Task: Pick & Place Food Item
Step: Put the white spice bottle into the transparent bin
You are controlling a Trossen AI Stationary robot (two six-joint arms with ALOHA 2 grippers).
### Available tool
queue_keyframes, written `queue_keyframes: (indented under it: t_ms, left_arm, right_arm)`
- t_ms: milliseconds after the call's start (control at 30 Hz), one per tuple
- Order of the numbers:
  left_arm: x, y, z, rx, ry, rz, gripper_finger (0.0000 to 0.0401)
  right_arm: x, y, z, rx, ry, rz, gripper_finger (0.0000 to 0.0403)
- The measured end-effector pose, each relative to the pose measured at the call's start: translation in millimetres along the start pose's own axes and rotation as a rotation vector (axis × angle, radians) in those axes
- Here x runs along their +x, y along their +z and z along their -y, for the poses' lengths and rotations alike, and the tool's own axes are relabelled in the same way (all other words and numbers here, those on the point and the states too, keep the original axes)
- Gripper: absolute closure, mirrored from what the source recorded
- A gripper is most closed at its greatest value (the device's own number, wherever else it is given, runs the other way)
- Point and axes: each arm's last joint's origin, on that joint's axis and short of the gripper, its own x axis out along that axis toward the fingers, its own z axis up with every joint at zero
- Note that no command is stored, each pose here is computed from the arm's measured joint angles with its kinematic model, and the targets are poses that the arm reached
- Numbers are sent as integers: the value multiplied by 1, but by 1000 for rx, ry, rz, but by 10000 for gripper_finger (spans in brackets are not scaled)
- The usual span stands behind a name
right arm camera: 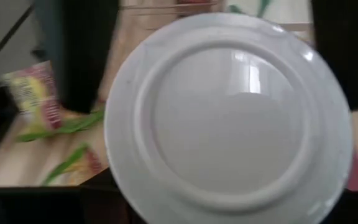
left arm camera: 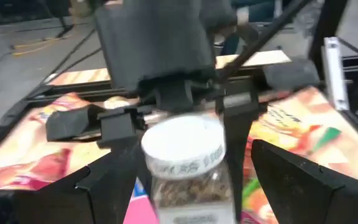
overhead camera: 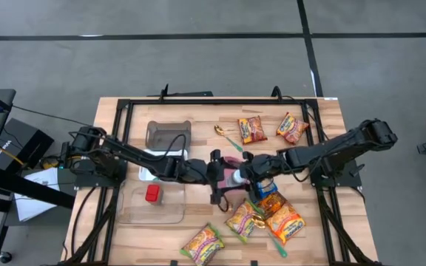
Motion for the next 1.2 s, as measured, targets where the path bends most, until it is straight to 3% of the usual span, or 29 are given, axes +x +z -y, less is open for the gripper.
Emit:
queue_keyframes:
  t_ms: [200, 433, 700, 900, 1200]
  left_arm:
    - [-6, 3, 19, -17, -42, 27, 98]
    - [-10, 3, 29, -31, 2, 27, 98]
    - [-10, 1, 29, -18, 10, 5, 98]
    - [-10, -3, 28, -11, 36, -29, 98]
    - [-11, -5, 29, -18, 40, -53, 99]
  right_arm:
    - [-5, 3, -23, -15, 15, -44, 209]
    - [-7, 5, -28, -6, -68, -60, 209]
    - [17, 2, -28, -23, -90, -168, 209]
    - [25, 21, -36, -63, -69, -130, 209]
    - [28, 24, -39, -75, -47, -134, 209]
